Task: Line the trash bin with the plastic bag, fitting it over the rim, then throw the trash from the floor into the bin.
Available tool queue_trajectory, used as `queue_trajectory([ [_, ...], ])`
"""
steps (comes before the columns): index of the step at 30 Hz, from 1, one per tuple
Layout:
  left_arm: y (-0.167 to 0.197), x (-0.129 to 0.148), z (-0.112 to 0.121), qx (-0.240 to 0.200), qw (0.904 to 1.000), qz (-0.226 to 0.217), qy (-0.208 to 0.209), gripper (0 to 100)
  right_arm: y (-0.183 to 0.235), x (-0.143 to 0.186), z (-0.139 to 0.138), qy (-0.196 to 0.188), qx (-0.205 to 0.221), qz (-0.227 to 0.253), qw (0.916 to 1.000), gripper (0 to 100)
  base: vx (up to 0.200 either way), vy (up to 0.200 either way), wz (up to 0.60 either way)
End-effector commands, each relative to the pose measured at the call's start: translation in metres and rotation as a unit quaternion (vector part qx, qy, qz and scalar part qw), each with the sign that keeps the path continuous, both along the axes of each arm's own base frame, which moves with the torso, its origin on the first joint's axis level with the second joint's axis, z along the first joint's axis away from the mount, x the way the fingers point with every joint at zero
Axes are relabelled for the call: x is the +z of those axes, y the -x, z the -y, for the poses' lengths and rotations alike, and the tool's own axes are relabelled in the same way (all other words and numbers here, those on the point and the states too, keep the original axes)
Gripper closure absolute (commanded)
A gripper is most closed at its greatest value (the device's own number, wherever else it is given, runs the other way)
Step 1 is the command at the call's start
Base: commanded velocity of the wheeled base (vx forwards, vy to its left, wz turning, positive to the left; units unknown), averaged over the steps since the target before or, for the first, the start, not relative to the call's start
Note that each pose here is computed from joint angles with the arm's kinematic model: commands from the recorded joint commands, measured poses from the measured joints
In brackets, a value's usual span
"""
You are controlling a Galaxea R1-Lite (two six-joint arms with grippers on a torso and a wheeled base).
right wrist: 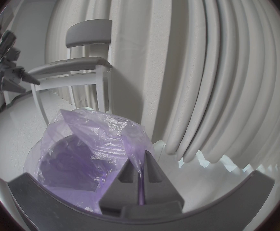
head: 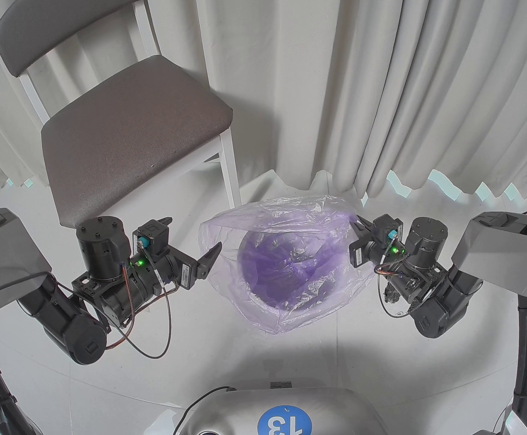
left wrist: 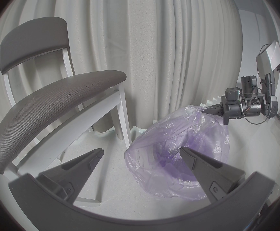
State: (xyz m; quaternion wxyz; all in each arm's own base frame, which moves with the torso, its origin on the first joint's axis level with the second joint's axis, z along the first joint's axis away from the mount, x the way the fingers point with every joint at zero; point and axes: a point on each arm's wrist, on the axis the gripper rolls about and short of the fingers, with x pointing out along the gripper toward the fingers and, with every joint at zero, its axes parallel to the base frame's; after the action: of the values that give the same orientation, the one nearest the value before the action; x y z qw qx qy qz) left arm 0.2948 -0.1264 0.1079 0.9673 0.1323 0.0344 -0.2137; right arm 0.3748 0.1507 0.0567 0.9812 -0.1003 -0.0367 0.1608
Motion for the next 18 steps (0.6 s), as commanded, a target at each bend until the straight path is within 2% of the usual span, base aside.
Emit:
queue_trajectory([
  [1,-0.001,0.0,0.0,0.001,1.0,0.001,0.001,0,-0.015,0.0,0.003,-0.02,-0.02,-0.002,0.9996,100,0.0,0.0,0.0],
  [4,-0.001,0.0,0.0,0.001,1.0,0.0,0.0,0,-0.021,0.0,0.006,-0.023,-0.032,-0.006,0.9992,100,0.0,0.0,0.0],
  [13,-0.003,0.0,-0.001,0.003,1.0,0.001,0.001,0,-0.042,0.0,0.007,-0.077,-0.05,-0.016,0.9957,100,0.0,0.0,0.0],
  [18,-0.003,0.0,0.0,0.003,1.0,0.002,0.001,0,-0.05,-0.003,0.004,-0.092,-0.054,-0.022,0.9941,100,0.0,0.0,0.0],
])
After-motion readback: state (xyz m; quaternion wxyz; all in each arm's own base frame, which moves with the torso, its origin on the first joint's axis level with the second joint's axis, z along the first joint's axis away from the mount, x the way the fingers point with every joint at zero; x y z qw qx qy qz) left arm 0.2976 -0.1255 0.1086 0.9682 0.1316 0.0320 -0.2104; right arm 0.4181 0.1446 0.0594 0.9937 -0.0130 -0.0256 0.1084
